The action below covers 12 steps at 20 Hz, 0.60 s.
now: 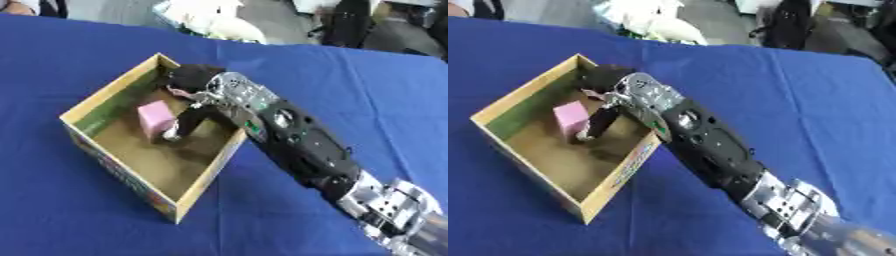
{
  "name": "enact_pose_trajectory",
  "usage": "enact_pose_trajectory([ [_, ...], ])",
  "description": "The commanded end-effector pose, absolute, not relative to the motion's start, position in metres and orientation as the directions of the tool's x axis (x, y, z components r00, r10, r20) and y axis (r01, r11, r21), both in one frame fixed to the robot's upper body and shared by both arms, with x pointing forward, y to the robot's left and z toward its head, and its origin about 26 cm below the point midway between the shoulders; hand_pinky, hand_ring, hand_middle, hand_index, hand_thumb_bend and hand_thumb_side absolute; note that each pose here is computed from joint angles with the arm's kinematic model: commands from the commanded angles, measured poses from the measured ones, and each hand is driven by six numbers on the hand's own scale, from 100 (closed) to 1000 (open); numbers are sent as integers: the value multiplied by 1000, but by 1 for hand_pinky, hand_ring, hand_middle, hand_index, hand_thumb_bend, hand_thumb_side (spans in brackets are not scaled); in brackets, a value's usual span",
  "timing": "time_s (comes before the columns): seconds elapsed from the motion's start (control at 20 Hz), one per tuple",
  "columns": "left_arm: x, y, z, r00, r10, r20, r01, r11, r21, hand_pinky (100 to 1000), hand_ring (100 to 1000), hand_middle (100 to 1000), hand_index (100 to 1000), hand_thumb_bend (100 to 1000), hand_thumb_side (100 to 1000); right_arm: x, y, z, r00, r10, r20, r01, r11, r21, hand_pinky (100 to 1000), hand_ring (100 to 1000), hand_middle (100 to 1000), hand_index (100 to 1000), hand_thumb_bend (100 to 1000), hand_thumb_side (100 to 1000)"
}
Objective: Pick up objects on the table and place them in the box.
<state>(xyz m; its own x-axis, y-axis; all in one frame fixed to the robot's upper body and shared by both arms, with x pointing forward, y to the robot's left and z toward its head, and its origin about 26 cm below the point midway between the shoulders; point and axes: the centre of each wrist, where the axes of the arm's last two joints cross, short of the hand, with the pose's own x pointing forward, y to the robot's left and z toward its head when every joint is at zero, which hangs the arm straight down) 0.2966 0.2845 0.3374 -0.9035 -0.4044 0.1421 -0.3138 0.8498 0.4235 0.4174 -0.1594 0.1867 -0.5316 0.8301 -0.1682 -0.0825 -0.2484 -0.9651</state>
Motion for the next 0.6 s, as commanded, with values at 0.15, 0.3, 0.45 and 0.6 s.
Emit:
enact_pose_trajectory([
  [0.15,290,289,347,-897,-430,102,-352,836,422,794,842,790,734,100,650,408,-180,232,-490,854,-178,28,-189,-982,976,935,839,968,452,750],
  [0.3,290,292,347,-894,-436,100,-360,834,417,793,841,789,733,100,651,398,-188,254,-480,857,-186,91,-162,-983,967,929,833,963,410,757],
  [0.45,290,295,346,-890,-444,103,-370,835,408,794,841,792,732,100,653,385,-196,274,-474,863,-174,149,-117,-982,949,922,827,955,342,750],
  [0.6,289,299,343,-884,-455,107,-383,836,394,795,842,798,731,100,657,371,-206,290,-454,879,-145,207,-54,-977,909,911,814,939,277,767],
])
